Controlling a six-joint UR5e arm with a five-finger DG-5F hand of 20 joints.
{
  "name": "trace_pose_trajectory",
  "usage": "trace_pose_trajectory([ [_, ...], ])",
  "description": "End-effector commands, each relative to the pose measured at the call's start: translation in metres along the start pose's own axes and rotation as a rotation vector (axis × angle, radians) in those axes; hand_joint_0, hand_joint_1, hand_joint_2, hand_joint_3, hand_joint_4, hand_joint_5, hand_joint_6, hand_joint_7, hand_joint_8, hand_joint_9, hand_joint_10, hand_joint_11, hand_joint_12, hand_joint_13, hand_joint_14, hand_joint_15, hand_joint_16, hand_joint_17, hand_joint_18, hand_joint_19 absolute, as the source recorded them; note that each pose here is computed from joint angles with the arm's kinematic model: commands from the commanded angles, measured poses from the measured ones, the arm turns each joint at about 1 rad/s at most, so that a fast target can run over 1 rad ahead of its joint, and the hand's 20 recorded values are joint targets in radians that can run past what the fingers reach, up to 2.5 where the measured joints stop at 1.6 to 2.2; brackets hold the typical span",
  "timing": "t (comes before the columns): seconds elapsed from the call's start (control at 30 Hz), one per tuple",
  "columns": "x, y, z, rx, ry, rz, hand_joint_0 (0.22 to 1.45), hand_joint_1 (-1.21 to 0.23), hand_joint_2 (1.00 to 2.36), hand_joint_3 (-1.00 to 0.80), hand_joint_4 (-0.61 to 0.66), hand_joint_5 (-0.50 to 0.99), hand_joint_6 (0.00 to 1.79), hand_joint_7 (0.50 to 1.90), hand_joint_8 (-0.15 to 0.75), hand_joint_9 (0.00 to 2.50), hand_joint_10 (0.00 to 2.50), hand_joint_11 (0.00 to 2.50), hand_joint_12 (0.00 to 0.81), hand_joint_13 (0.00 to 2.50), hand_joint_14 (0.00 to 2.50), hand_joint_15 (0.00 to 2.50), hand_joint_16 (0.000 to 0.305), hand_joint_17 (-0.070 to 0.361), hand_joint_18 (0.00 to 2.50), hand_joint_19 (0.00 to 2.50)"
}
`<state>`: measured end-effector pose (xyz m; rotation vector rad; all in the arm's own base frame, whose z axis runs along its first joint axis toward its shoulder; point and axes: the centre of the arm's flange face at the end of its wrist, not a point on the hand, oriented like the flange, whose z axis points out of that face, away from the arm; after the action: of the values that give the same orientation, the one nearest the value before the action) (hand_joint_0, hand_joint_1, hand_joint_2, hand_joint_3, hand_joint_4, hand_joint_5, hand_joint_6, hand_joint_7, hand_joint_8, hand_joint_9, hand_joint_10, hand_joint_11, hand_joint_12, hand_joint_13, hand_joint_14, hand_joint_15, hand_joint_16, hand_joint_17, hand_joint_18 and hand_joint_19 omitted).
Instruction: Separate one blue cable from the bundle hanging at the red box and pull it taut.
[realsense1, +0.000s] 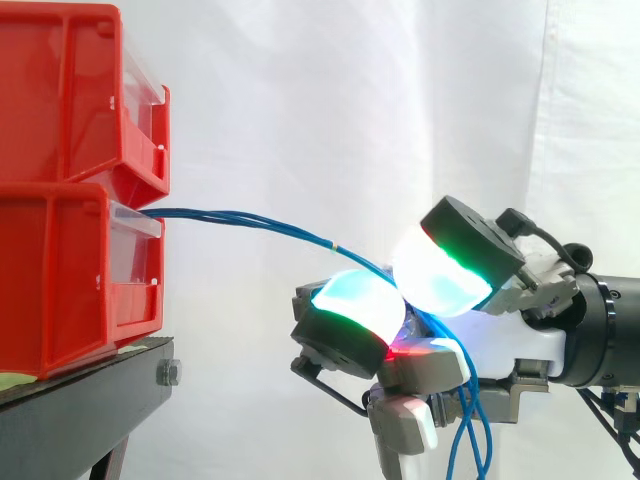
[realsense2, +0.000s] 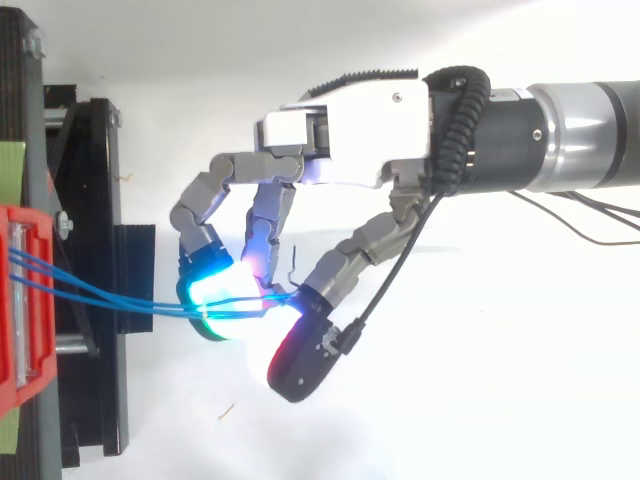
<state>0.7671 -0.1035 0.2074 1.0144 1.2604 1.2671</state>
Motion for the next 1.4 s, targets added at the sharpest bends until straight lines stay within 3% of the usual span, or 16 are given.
trace_pose_trajectory([
  [0.0, -0.0007, -0.0008, -0.0007, 0.002, -0.001, 0.0, 0.52, -0.8, 1.0, -0.5, 0.13, -0.13, 0.9, 1.35, 0.369, 1.28, 0.02, 1.01, 0.386, 1.18, 0.02, 0.66, 0.047, 0.105, 0.99, 0.58],
  [0.1, 0.0004, -0.0002, -0.0001, 0.002, 0.001, 0.0, 0.53, -0.57, 1.0, -0.5, 0.13, -0.12, 0.89, 1.4, 0.359, 1.32, 0.02, 0.98, 0.388, 1.2, 0.02, 0.66, 0.048, 0.107, 1.02, 0.64],
  [0.3, -0.0008, -0.0004, -0.0005, 0.003, -0.001, 0.0, 0.57, -0.46, 1.0, -0.48, 0.13, -0.13, 0.87, 1.45, 0.355, 1.33, 0.02, 0.98, 0.4, 1.21, 0.02, 0.68, 0.048, 0.108, 1.05, 0.74],
  [0.43, 0.0004, -0.0003, -0.0002, 0.003, 0.001, -0.001, 0.58, -0.57, 1.01, -0.28, 0.12, -0.12, 0.87, 1.43, 0.389, 1.36, 0.02, 0.95, 0.427, 1.25, 0.02, 0.66, 0.054, 0.121, 1.13, 0.69],
  [0.5, 0.0004, -0.0003, -0.0002, 0.003, 0.001, 0.0, 0.57, -0.71, 1.01, -0.1, 0.13, -0.12, 0.87, 1.46, 0.424, 1.38, 0.02, 0.96, 0.458, 1.3, 0.02, 0.64, 0.061, 0.137, 1.23, 0.6],
  [0.67, -0.0008, -0.0004, -0.0005, 0.003, -0.001, 0.0, 0.6, -0.81, 1.01, -0.04, 0.05, -0.14, 0.89, 1.48, 0.41, 1.32, 0.02, 0.99, 0.433, 1.27, 0.02, 0.65, 0.056, 0.127, 1.18, 0.61],
  [0.93, -0.0009, 0.0008, -0.0005, 0.002, -0.001, 0.0, 0.66, -0.87, 1.02, -0.11, -0.03, -0.16, 0.9, 1.53, 0.354, 1.24, 0.02, 1.01, 0.386, 1.21, 0.02, 0.67, 0.046, 0.104, 1.09, 0.64],
  [1.23, 0.0004, -0.0003, -0.0002, 0.003, 0.001, 0.0, 0.8, -0.94, 1.0, -0.47, -0.07, -0.17, 0.92, 1.44, 0.334, 1.22, 0.02, 1.02, 0.356, 1.2, 0.02, 0.67, 0.043, 0.097, 1.05, 0.56],
  [1.37, 0.0005, -0.001, -0.0007, 0.005, 0.001, -0.001, 0.82, -0.94, 1.0, -0.5, -0.09, -0.17, 0.92, 1.36, 0.321, 1.22, 0.02, 1.02, 0.354, 1.19, 0.02, 0.66, 0.042, 0.095, 1.04, 0.54],
])
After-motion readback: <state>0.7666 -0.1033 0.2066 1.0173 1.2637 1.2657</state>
